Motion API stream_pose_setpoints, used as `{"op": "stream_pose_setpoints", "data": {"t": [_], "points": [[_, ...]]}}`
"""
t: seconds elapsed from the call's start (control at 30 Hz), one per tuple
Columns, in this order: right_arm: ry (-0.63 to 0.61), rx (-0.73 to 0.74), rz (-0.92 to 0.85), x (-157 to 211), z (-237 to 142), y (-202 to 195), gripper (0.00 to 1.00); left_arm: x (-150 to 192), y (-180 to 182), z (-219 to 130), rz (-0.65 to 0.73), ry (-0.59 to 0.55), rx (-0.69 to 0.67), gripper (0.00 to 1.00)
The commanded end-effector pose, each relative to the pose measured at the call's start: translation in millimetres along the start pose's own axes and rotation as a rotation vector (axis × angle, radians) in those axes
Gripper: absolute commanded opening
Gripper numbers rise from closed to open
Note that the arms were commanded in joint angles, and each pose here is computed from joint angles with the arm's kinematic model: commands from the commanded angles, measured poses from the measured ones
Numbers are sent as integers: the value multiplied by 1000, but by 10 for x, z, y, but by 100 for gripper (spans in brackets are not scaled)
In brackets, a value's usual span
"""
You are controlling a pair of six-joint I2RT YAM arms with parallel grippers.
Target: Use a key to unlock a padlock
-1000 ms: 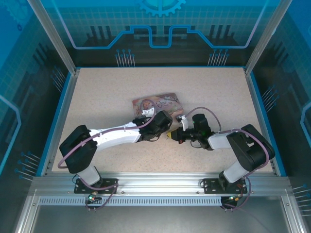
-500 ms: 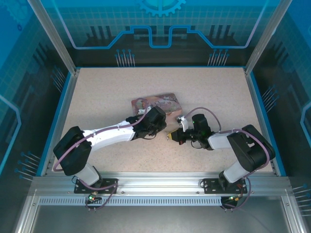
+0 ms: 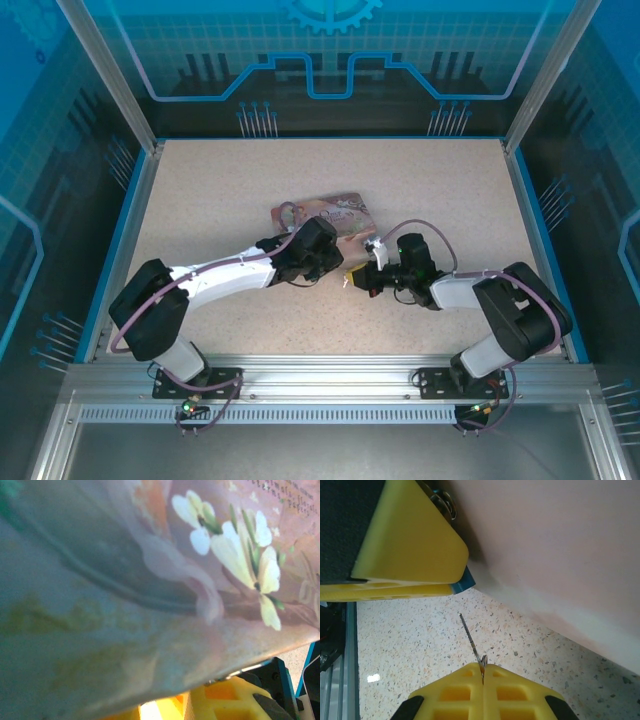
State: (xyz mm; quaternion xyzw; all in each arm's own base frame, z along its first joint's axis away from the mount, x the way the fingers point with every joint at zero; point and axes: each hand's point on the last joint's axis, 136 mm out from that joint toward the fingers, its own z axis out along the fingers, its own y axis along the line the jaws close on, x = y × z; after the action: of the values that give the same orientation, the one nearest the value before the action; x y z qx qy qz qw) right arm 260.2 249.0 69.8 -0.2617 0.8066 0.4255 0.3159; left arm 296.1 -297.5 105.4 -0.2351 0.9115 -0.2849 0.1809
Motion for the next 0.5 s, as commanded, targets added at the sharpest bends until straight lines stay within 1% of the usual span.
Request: {"op": "stream_pose_setpoints", "data": {"t": [0.0,0.47], "points": [[10,-10,-19,34,-17,19,0,-8,-202,-42,14,22,71,12],[4,12,-19,45,-15,-51,0,-59,-194,-70,27,49,62,11]]}}
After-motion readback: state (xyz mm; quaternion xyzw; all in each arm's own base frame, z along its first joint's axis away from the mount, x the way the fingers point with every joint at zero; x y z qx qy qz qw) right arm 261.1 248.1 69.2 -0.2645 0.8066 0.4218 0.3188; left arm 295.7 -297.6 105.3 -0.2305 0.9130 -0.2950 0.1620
